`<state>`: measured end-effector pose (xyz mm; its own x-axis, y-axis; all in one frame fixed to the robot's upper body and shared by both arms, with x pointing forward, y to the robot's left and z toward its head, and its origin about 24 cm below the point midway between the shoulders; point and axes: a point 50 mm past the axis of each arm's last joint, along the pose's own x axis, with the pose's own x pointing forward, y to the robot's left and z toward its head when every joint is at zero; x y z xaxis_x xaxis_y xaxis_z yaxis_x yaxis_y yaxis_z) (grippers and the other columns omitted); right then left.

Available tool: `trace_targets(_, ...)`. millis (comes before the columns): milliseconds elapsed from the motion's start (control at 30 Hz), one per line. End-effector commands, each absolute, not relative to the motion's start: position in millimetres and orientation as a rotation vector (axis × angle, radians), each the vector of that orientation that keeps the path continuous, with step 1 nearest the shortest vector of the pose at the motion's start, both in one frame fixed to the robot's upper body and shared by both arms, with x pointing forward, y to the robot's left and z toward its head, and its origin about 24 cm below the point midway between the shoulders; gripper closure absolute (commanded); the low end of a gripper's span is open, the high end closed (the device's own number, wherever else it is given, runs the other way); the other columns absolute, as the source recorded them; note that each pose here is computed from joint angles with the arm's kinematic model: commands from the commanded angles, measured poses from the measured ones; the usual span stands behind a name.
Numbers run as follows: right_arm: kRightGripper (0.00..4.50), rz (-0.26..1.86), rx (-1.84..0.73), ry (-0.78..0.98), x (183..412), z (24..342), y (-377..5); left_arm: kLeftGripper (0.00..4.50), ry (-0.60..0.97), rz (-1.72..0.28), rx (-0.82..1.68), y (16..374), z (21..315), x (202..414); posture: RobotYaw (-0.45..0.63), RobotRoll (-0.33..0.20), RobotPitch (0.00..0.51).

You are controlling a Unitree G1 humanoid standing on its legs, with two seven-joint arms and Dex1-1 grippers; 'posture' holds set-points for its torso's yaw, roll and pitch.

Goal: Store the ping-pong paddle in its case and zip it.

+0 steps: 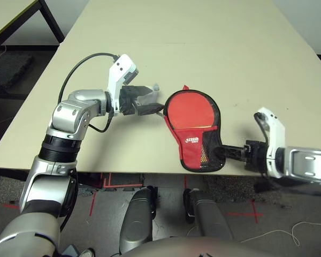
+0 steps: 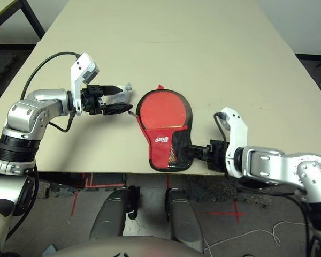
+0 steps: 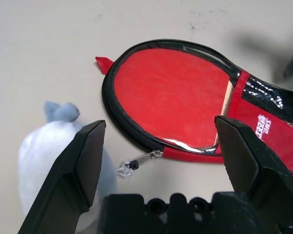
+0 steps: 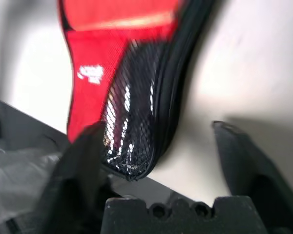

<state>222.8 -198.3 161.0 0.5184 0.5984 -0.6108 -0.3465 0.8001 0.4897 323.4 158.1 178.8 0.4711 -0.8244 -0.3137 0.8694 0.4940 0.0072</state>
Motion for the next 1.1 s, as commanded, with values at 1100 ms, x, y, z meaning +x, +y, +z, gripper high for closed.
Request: trace_targets(1100,0.03,0.994,-0.558,0.797,282.4,128.4,-119.7,0.0,0.359,-0.793,0.29,209.3,168.6,356.5,0.08,0.0,0.144)
